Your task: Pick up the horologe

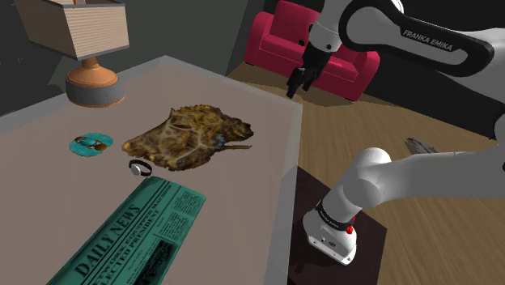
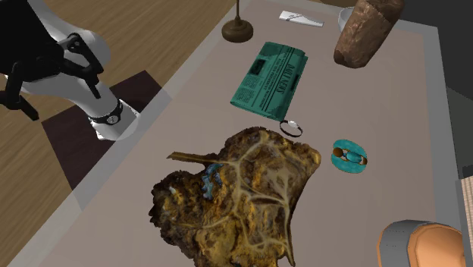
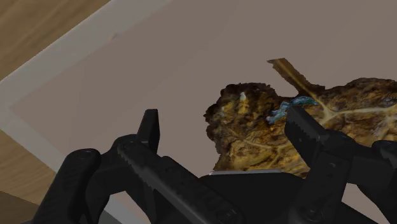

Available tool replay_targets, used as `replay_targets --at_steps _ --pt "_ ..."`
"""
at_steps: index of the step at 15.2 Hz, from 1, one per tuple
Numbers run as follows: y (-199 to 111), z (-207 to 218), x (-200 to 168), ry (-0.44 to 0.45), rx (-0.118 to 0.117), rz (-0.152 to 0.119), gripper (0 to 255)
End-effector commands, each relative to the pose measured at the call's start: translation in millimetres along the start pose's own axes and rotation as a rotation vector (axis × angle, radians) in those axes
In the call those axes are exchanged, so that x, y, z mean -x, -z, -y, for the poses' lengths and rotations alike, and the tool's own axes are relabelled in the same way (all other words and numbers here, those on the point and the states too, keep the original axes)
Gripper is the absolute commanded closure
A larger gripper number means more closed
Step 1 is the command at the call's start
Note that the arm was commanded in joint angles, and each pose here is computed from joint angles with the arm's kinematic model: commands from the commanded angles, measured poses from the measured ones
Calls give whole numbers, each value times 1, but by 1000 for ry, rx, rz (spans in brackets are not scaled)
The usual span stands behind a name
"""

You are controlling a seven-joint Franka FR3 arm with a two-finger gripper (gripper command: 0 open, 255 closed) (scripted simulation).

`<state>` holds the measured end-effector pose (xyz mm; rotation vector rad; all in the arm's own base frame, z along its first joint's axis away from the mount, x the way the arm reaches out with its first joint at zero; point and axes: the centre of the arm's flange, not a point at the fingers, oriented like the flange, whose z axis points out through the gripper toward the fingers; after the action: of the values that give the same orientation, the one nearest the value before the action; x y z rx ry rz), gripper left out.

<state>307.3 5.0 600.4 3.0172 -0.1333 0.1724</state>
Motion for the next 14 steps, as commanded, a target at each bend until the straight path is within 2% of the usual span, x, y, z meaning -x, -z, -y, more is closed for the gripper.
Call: replay_targets --at_steps 1,14 --pt "0 0 0 0 0 0 0" --pt "-64 132 -77 105 -73 40 0"
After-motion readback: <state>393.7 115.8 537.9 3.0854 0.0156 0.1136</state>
